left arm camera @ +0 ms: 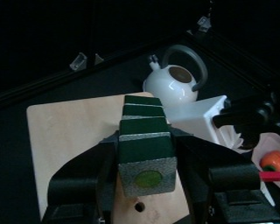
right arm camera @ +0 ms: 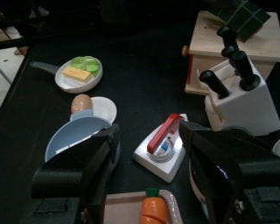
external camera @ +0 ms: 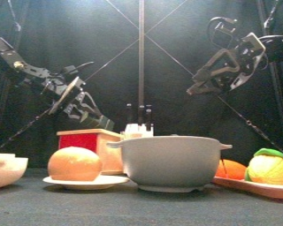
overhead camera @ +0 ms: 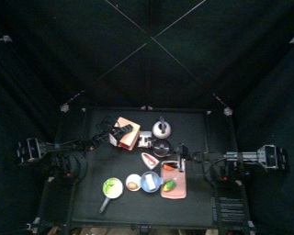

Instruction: Place green sushi roll on drawer

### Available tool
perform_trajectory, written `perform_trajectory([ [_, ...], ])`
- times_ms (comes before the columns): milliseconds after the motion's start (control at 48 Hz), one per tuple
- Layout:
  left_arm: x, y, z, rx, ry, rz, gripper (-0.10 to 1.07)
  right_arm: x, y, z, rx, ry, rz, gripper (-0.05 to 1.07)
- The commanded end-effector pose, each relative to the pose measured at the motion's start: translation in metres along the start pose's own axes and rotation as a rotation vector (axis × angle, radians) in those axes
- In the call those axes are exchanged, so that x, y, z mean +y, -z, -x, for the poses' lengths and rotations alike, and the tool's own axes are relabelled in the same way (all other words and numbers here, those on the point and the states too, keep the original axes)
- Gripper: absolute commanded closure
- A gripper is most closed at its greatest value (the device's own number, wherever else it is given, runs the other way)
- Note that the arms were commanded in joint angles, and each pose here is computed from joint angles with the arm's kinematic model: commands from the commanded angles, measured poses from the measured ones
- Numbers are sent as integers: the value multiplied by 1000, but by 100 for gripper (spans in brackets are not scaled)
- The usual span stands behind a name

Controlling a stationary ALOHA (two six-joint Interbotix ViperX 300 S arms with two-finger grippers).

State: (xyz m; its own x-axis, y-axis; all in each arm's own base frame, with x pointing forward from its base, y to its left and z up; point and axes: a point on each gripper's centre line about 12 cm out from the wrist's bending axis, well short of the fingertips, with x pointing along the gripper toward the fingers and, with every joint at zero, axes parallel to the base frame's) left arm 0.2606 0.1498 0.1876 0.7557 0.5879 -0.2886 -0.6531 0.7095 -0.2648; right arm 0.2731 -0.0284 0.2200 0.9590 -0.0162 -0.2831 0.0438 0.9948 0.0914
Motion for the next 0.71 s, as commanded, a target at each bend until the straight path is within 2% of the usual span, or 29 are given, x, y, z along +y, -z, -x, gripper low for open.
perform_trajectory([
  [0, -3, -4, -2, -11, 6, 0, 34, 1, -6, 0, -22, -5, 1, 13],
  [417, -9, -5, -1, -9, 37, -33, 1, 1, -2, 1, -13, -5, 0, 13],
  [688, -12, -8, 0, -24, 46, -33, -4, 2, -2, 1, -14, -7, 0, 13],
])
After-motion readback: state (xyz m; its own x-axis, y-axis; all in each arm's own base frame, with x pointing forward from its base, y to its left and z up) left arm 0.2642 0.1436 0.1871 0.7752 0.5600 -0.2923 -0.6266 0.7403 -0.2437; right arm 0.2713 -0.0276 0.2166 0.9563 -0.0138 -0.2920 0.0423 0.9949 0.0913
